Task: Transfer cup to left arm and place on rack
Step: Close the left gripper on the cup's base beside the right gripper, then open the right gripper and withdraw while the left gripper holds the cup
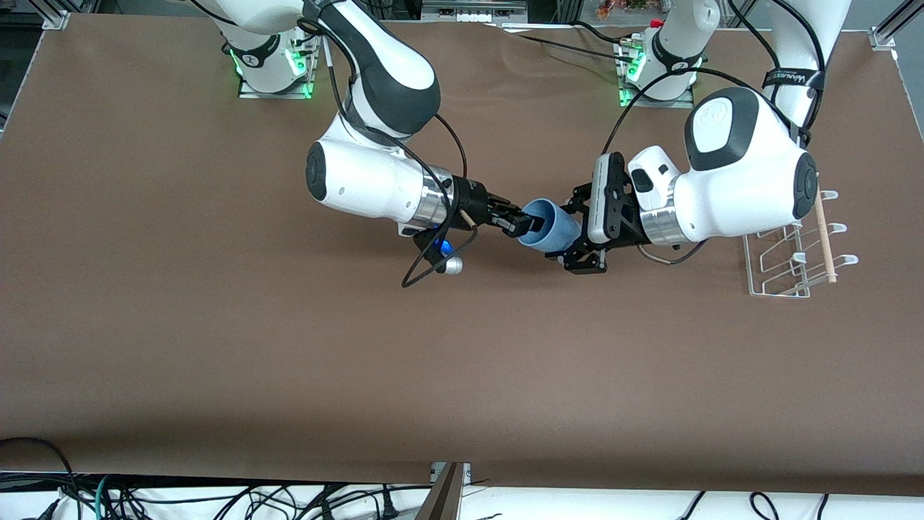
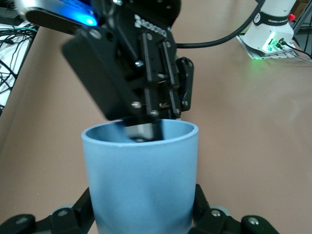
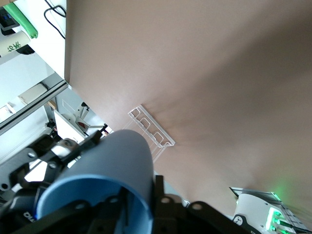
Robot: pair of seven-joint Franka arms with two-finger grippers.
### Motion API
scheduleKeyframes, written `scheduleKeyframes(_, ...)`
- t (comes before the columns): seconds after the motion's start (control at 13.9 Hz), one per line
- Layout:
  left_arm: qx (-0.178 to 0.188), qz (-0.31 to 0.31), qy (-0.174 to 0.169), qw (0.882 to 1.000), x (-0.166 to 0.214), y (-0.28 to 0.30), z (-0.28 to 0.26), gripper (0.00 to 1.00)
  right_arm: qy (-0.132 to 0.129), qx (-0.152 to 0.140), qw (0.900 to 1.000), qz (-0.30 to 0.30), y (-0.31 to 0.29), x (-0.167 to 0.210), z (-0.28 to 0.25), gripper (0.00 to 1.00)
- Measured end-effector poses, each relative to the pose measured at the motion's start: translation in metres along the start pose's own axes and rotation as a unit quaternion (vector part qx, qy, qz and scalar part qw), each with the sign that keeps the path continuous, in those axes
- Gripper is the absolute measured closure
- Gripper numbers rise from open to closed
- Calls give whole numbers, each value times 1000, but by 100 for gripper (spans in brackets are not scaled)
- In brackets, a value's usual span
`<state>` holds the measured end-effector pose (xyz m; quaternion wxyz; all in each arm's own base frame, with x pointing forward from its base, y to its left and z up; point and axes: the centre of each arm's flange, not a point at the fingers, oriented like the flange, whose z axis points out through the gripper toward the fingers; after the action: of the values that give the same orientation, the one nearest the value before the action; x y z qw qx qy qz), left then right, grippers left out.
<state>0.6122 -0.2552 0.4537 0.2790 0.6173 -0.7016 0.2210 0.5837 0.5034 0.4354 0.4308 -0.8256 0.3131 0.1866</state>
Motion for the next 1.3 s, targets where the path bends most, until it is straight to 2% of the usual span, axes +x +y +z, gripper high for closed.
scheduleKeyframes(0.22,-1,2,0,1000,1,1,0,21,5,8,1000,-1,-6,4,-9,38)
scheduleKeyframes(0.43,7,-3,1,1000,2,-1,-6,21,0,2,1000,-1,-6,6,-12,7)
scheduleKeyframes(0.5,7,-13,1,1000,2,-1,-9,21,-2,1,1000,0,-6,7,-16,0)
scheduleKeyframes(0.65,7,-39,-2,999,4,1,-15,21,-11,-6,1000,2,-9,14,-31,0)
scheduleKeyframes(0.79,-5,-57,-21,998,6,7,-21,21,-6,-5,1000,6,-14,38,-61,0)
scheduleKeyframes(0.94,-14,-78,-40,996,5,11,-24,21,-1,-23,1000,1,-14,56,-85,0)
scheduleKeyframes(1.15,-23,-100,-117,988,-5,16,-29,21,23,-67,997,-24,-11,65,-106,0)
scheduleKeyframes(1.3,-25,-119,-174,977,-12,20,-34,21,50,-117,991,-45,-3,74,-122,0)
